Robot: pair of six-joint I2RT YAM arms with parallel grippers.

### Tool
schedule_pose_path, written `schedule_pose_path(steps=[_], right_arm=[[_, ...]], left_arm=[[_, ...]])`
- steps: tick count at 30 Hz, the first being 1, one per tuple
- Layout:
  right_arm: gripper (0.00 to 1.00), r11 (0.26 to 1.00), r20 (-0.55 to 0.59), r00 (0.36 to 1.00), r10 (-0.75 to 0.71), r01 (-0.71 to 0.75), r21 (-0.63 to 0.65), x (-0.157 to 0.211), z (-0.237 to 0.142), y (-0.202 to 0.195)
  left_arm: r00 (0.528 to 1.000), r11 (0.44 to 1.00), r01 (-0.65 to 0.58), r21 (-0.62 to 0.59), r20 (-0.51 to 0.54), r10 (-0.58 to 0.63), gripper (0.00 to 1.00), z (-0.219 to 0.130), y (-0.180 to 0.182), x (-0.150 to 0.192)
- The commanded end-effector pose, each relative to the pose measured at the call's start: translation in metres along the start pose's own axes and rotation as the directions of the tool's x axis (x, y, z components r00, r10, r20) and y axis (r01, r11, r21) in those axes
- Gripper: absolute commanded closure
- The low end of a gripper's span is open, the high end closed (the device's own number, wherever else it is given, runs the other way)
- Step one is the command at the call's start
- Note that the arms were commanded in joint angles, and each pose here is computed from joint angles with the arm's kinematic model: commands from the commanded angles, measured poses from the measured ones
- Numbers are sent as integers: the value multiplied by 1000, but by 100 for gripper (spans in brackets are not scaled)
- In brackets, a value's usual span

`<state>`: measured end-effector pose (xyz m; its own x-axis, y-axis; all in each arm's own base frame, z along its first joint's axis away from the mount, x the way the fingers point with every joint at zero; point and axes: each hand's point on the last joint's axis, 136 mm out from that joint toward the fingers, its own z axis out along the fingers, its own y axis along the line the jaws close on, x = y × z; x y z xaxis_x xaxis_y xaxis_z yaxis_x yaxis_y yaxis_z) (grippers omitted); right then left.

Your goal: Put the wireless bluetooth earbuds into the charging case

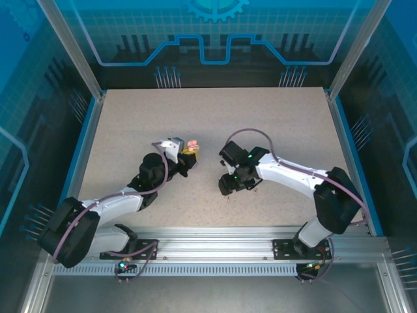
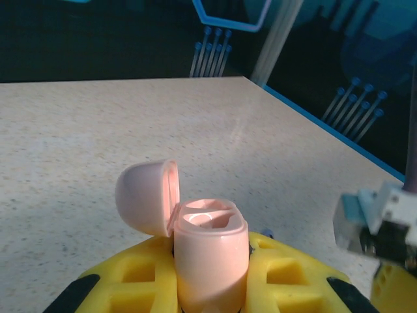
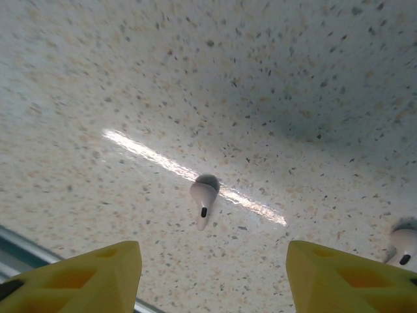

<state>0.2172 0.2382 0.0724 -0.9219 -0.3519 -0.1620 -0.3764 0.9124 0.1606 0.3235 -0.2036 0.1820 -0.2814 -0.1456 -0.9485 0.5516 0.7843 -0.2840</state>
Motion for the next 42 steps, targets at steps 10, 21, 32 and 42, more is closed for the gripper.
schedule_pose_path(steps=[10,21,32,42], right_arm=[[49,989,-103,995,-11,25,144,17,45,3],[55,988,-105,994,-3,19,154,8,57,12],[62,985,-130,991,17,6,174,13,60,10],[68,986,-124,992,16,5,167,15,53,12]], left_arm=[[964,999,1,-35,265,9,100,-22,-3,-66],[964,1000,-20,4,265,18,100,-27,-13,-72],[970,1000,-30,7,240,27,100,-23,-12,-65],[973,1000,-30,10,229,27,100,-20,-12,-64]])
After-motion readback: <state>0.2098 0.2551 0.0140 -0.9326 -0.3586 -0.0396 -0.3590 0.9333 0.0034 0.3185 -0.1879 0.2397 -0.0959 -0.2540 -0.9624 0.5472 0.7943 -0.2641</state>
